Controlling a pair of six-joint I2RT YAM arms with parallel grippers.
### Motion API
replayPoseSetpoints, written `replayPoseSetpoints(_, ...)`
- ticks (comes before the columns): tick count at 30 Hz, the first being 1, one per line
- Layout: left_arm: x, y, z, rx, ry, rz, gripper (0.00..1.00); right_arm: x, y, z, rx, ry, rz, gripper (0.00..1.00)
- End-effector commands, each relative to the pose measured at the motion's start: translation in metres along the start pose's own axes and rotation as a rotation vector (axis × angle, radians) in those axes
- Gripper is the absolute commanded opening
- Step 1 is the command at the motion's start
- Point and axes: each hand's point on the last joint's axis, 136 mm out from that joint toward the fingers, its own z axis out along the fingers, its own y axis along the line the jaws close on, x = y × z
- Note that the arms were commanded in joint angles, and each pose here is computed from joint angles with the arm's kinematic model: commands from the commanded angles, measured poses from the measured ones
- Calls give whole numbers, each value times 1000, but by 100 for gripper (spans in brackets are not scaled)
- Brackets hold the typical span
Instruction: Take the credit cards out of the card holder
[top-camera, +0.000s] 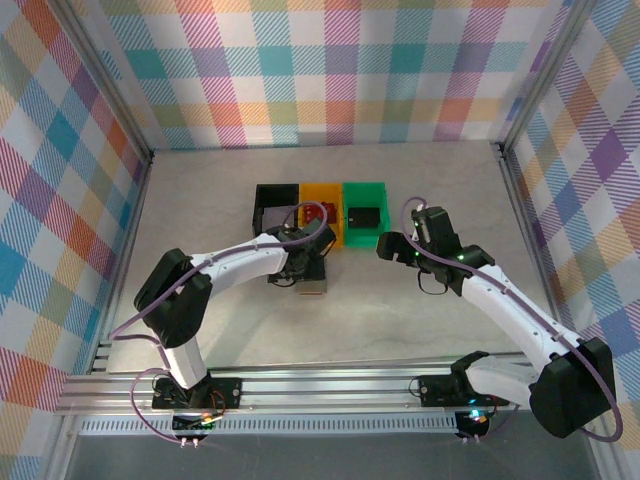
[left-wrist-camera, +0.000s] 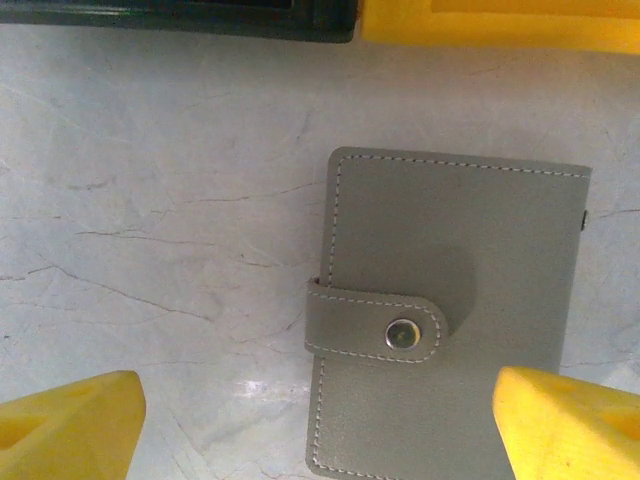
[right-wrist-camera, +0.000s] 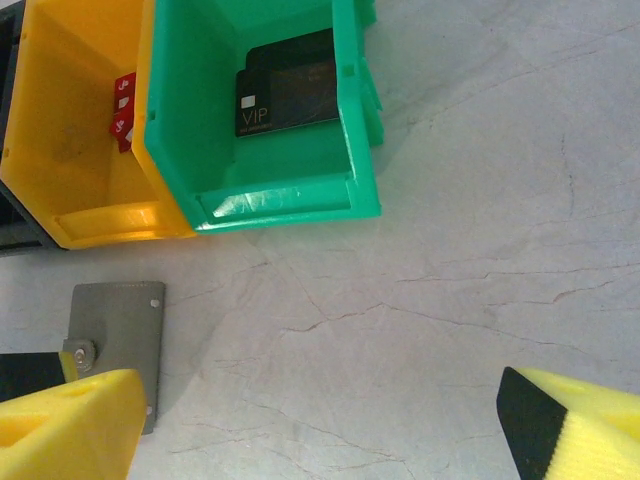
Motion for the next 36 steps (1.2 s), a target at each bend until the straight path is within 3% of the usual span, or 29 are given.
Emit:
replayPoseSetpoints(1,2,-3,3,-16,12,29,89,0,3,-3,-17,-4,-12,91)
replayPoseSetpoints(7,-1,-16,8,5,31,45,87,-1,4,-3,-21,-5,-14,91)
replayPoseSetpoints(20,2,-6,19,-34,44,42,74,0,5,-3,-29,0,-14,90)
replayPoseSetpoints(36,13,-4,32,-37,72,45,66,1,4,-2,-27,2,-13,90)
